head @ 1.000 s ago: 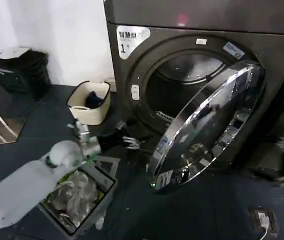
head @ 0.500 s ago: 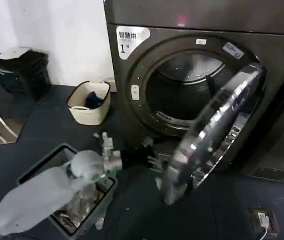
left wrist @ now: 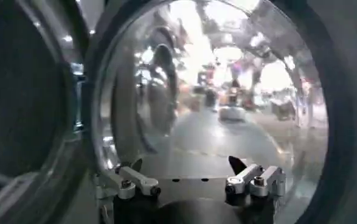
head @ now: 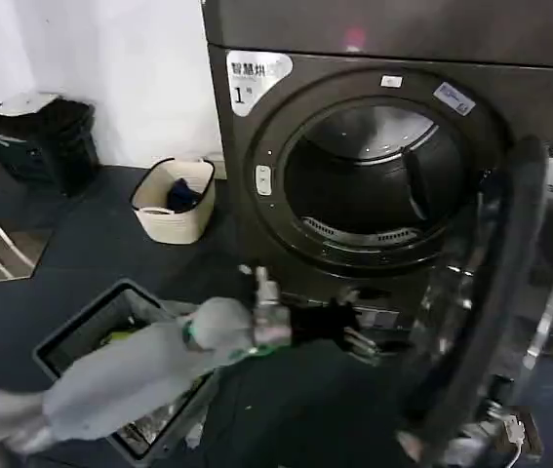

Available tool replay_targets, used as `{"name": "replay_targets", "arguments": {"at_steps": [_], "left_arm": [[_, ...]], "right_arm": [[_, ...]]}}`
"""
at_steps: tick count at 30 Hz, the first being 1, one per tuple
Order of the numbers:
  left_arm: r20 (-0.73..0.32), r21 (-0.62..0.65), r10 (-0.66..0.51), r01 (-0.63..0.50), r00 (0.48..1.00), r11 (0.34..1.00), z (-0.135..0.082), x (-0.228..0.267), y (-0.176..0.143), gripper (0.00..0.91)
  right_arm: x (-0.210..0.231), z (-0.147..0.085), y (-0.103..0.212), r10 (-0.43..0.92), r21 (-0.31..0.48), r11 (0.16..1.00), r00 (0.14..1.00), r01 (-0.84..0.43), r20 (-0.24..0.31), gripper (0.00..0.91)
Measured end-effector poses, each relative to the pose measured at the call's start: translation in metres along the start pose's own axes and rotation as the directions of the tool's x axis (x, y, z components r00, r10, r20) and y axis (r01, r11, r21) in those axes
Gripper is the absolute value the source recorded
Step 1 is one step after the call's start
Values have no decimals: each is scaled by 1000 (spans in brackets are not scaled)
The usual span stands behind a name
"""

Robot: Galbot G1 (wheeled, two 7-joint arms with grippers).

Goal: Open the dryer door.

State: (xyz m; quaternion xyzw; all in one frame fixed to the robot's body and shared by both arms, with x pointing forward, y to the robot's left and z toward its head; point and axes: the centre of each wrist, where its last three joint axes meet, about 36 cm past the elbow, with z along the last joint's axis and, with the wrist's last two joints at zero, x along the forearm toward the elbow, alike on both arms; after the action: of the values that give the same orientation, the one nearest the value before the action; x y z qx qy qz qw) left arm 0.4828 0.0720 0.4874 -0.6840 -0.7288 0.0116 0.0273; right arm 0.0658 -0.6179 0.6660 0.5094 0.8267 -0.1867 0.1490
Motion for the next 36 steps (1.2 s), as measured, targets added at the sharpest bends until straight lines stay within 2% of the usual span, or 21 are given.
{"name": "replay_targets", "arguments": {"at_steps": [5,9,21,36], "left_arm": [[-2,-5,41,-41,999,999,6,-43,2,907],[2,2,63,-63,998,998,9,-76,0,907],[21,3,85,-85,996,996,14,-145,-2,907],[46,-15,59,-59,997,998,8,-186,4,907]], "right_arm": [[6,-8,-31,134,118,984,991,-132,-4,907],[10,-11,-45,202,175,964,979,-198,-5,907],[15,-25,-69,277,230,935,961,-270,3,907],[17,-28,-72,286,236,931,958,-279,7,907]]}}
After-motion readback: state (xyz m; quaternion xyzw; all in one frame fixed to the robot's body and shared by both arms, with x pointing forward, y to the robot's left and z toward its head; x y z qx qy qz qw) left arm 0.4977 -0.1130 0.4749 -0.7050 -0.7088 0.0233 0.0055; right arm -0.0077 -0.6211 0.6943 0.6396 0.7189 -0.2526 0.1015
